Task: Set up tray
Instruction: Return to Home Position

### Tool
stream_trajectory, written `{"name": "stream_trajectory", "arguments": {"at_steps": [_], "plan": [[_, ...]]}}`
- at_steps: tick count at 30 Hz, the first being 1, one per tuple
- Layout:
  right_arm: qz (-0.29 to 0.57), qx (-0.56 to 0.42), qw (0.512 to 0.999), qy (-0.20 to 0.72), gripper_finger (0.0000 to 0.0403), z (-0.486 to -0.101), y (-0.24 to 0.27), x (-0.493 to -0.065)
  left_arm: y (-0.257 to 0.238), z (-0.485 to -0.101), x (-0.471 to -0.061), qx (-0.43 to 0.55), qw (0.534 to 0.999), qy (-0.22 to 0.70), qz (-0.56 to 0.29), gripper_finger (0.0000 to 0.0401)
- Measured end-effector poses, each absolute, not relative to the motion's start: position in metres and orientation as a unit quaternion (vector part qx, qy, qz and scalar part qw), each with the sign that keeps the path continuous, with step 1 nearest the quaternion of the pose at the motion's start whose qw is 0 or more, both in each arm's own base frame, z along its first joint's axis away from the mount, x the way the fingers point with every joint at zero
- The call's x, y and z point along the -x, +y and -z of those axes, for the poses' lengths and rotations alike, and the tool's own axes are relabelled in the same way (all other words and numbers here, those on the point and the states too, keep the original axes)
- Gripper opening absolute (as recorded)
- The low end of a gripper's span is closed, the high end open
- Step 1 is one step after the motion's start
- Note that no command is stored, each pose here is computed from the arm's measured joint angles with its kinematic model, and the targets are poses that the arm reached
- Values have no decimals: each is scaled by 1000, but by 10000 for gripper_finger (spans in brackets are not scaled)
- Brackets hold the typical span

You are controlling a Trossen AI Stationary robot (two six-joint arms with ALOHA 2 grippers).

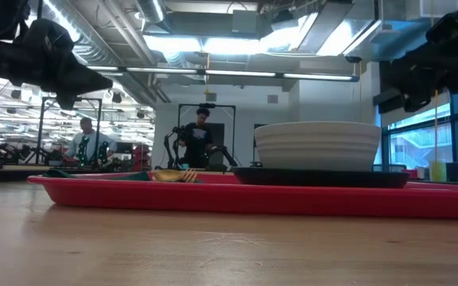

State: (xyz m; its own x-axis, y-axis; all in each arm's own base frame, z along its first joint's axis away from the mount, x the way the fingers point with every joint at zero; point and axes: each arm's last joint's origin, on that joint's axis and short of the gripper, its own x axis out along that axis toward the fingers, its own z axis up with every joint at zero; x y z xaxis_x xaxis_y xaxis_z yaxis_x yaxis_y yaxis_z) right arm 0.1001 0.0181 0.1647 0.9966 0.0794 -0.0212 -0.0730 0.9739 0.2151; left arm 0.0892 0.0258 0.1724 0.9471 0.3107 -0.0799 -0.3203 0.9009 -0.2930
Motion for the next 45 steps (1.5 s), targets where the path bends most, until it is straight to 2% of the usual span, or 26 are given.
{"name": "stream_trajectory", "arguments": {"at_steps": [3,8,45], "plan": [[-33,-107,994,15,227,-165,18,-100,26,-171,-89,148,975,24,-163,4],[25,-138,990,4,227,-165,15,-101,26,-171,-89,149,975,25,-163,4],[26,-139,990,5,227,-165,14,-101,26,-171,-89,149,975,26,-163,4]]}}
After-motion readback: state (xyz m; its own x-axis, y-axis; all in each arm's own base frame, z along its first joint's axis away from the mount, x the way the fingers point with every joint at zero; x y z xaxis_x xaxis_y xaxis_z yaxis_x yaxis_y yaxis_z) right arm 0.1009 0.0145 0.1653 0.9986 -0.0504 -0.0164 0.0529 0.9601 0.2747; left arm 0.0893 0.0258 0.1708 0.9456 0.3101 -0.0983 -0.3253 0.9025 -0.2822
